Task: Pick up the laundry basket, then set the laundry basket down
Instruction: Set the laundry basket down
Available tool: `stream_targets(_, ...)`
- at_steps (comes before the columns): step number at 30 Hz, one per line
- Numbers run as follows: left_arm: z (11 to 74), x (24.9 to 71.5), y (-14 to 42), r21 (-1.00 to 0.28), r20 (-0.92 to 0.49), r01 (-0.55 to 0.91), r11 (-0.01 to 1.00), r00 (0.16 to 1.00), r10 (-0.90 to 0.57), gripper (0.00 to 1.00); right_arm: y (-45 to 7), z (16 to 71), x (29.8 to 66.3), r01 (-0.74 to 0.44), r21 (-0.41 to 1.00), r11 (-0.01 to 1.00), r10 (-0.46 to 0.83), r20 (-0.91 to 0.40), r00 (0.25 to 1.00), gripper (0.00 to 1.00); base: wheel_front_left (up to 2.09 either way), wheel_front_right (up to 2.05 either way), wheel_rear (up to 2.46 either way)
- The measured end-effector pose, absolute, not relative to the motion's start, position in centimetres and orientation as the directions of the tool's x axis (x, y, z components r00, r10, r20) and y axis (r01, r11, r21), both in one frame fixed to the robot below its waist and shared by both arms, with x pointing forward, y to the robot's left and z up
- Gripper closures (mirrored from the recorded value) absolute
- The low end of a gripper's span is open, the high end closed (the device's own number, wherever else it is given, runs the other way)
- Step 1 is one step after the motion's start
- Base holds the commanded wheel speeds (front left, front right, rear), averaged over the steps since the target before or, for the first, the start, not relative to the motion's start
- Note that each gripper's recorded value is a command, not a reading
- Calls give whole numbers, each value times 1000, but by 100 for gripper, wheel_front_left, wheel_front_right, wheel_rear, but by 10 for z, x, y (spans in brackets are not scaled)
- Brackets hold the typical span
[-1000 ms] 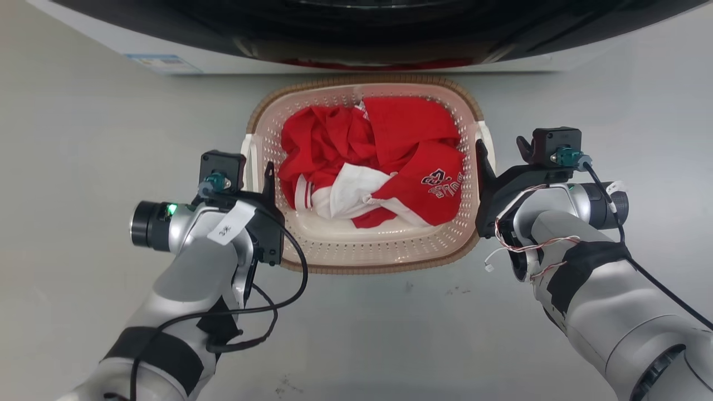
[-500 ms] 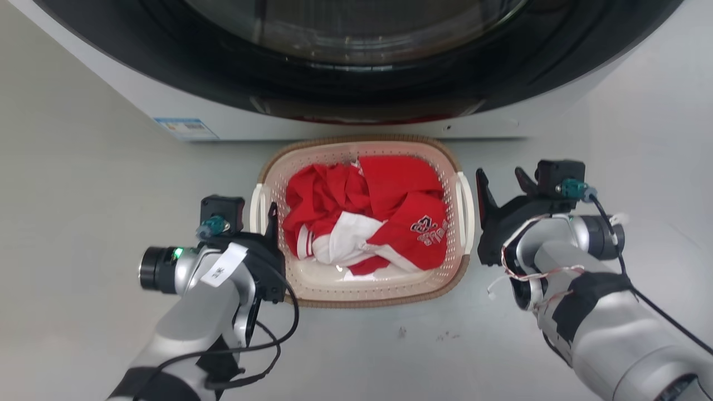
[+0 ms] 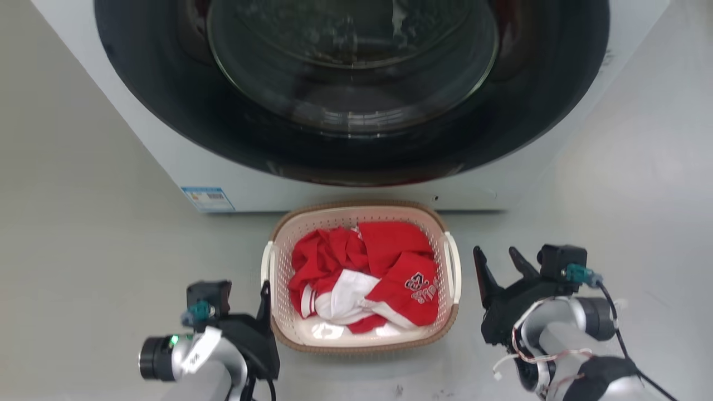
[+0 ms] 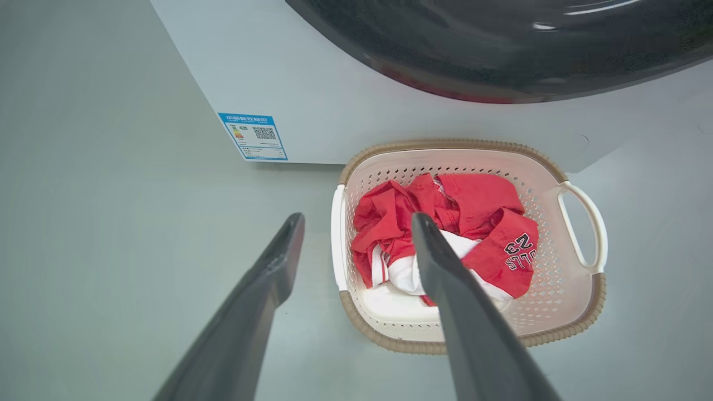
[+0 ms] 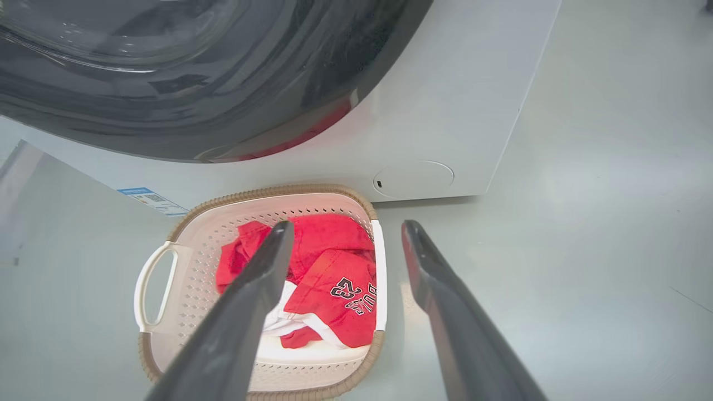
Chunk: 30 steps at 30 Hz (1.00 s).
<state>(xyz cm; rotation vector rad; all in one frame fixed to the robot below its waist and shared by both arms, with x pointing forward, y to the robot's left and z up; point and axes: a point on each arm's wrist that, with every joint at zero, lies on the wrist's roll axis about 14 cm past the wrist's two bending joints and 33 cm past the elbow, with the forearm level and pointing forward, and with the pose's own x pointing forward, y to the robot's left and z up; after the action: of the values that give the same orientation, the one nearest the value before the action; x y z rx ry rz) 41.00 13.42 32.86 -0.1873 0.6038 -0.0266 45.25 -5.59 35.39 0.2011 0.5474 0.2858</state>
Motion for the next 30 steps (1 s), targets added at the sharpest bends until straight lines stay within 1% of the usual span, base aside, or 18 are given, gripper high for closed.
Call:
stream_targets(5,345,392,137,-194,-514,-30,980,854,-76,0,-53,380,436,-234,289,928,341,-410,846,0,0,0,0)
stream_targets(17,388,354,162,-187,-349,-63,980,937,-6,0,-81,426,396,-207,282,937,279,-247,928,0,0,0,0)
stream_targets(28,437,342,169,-111,-161,-44,993,987,26,0,-107,457,372,-174,222,959,204,-118,972,0,0,0,0)
stream_targets(29,448,340,171,-99,-123,-52,994,992,39,0,-110,469,371,-165,214,963,185,-75,980,0,0,0,0)
stream_targets(30,451,340,170,-95,-111,-52,994,993,41,0,-110,472,371,-165,208,964,181,-61,982,0,0,0,0)
